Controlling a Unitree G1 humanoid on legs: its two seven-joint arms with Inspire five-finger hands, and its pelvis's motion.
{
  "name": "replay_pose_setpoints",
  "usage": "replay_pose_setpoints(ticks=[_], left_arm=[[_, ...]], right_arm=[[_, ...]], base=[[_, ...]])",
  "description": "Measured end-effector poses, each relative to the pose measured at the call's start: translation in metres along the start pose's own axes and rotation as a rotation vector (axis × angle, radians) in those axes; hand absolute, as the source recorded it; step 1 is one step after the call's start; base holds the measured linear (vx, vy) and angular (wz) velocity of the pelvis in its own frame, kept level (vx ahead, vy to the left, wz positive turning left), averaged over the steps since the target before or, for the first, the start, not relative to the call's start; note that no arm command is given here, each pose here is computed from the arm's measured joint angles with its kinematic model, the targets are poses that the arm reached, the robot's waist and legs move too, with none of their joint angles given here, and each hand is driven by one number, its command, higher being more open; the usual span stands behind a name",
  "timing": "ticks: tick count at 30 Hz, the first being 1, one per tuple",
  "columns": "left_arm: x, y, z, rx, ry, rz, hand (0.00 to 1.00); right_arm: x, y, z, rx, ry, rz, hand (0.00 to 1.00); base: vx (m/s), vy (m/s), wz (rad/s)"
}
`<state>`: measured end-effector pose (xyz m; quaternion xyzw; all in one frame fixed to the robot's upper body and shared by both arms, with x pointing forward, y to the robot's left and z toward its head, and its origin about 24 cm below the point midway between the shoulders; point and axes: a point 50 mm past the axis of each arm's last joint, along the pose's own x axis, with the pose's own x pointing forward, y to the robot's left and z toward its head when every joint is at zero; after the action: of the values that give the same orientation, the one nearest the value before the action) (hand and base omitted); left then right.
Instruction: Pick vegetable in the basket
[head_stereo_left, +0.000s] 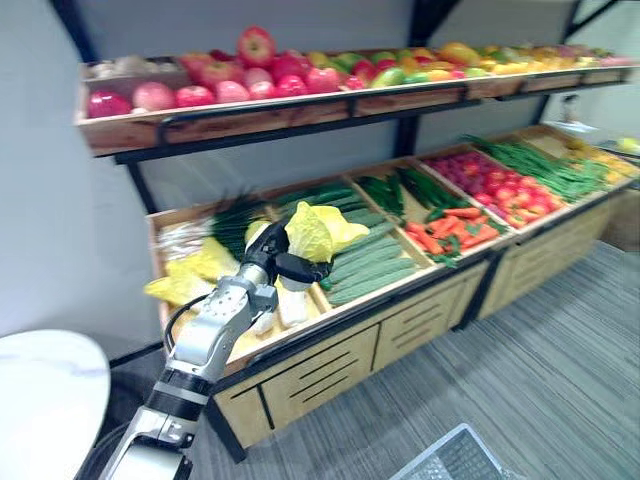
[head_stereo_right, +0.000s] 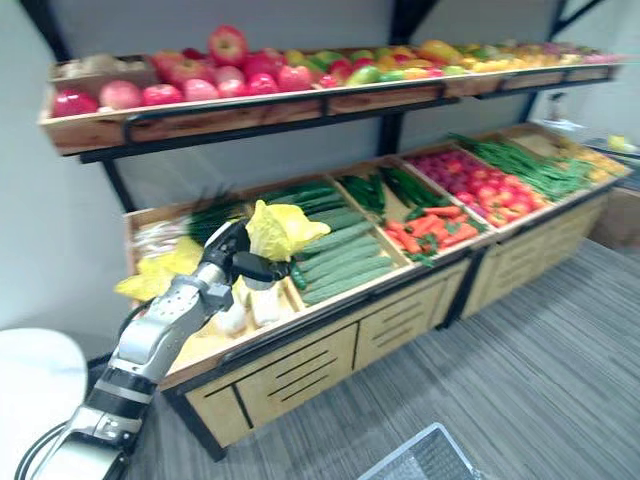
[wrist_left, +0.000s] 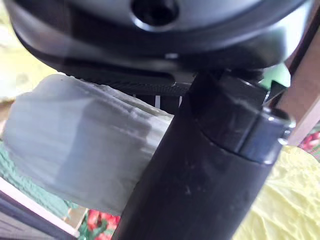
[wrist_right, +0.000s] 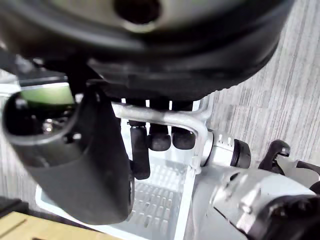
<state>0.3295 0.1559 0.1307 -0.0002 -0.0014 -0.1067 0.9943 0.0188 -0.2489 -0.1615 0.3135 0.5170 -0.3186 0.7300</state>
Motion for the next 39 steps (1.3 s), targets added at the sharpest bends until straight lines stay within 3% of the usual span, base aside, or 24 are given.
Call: replay_pose_setpoints(ticks=[3, 9, 14, 18, 23, 27, 39], left_arm=[[-0.005, -0.01, 0.02, 0.014, -0.087, -0.052, 0.0], [-0.015, -0.024, 0.043, 0.095, -0.184, -0.19, 0.0], [-0.024, -0.029, 0.059, 0.225, -0.256, -0.263, 0.0], [-0.027, -0.03, 0.065, 0.285, -0.31, -0.295, 0.0], [-0.028, -0.029, 0.068, 0.316, -0.339, -0.289, 0.0], [-0.03, -0.032, 0.076, 0.344, -0.387, -0.287, 0.0], [-0.034, -0.033, 0.086, 0.371, -0.499, -0.248, 0.0]], right_arm=[[-0.001, 0.003, 0.011, 0.005, -0.036, 0.019, 0.0], [-0.015, 0.046, 0.054, -0.038, -0.251, 0.204, 0.0], [-0.071, 0.064, 0.132, -0.227, -0.577, 0.317, 0.0], [-0.15, 0.084, 0.206, -0.468, -0.933, 0.401, 0.0], [-0.197, 0.119, 0.237, -0.646, -1.106, 0.55, 0.0], [-0.203, 0.129, 0.238, -0.687, -1.102, 0.62, 0.0], [-0.179, 0.139, 0.223, -0.842, -0.81, 0.645, 0.0]], base=[[0.01, 0.135, -0.69], [-0.03, 0.135, -0.54], [-0.01, 0.106, -0.44], [0.08, -0.001, -0.07], [0.06, -0.048, -0.1], [0.01, -0.011, -0.01], [0.0, 0.024, -0.02]])
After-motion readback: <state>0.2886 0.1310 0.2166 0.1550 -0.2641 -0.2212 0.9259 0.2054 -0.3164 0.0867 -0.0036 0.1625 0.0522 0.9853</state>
